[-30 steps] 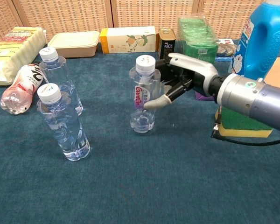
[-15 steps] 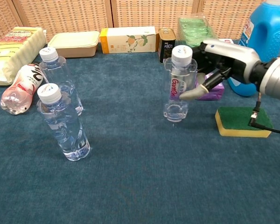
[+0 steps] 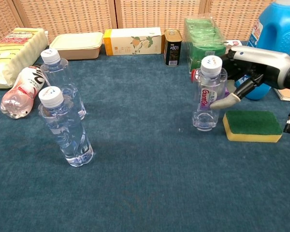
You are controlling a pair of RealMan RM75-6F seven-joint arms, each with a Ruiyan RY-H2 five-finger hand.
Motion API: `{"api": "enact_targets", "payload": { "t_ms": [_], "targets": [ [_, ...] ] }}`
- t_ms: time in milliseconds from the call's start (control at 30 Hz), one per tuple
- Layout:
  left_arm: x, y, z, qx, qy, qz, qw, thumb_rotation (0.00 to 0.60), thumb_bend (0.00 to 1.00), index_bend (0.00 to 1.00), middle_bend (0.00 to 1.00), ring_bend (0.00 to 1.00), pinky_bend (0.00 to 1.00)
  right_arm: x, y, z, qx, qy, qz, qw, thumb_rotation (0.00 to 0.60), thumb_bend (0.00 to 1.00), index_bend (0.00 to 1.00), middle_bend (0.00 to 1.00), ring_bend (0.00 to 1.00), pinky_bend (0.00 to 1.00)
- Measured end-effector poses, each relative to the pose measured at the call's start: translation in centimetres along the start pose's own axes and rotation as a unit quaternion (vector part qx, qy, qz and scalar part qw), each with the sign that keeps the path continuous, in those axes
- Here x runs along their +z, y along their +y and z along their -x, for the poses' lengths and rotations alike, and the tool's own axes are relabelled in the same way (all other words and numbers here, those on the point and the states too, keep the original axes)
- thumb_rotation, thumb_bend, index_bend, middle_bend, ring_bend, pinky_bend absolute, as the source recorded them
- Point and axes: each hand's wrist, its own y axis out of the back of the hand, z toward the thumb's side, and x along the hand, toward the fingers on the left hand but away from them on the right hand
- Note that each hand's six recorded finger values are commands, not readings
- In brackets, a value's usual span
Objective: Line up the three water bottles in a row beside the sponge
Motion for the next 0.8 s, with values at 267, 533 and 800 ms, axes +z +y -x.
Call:
{"api": "enact_targets", "payload": {
  "t_ms": [267, 533, 800],
  "targets": [
    [-0.1, 0.1, 0.1, 0.001, 0.002, 0.001, 1.0000, 0.600, 0.13, 0.00, 0.00, 0.00, 0.05, -0.7, 0.9, -0.8, 0.001, -0.010, -0.016, 0.9998, 0.600, 0.27, 0.50, 0.57, 0.51, 0.66],
    [-0.1, 0.2, 0.3, 0.002, 0.002, 0.002, 1.0000, 0.600, 0.13, 0.00, 0.00, 0.00, 0.05, -1.2, 1.4, -1.7, 0.020, -0.021, -0.037, 0.9989, 0.600, 0.24, 0.28, 0.37, 0.28, 0.50],
    [0.0, 0.3, 0.5, 0.004, 0.000, 0.003, 1.0000, 0.600, 0.13, 0.00, 0.00, 0.00, 0.05, -1.1, 2.4, -2.7, 0.026, -0.028, -0.043, 0.9983, 0.600, 0.23, 0.18, 0.18, 0.12, 0.39]
  ]
}}
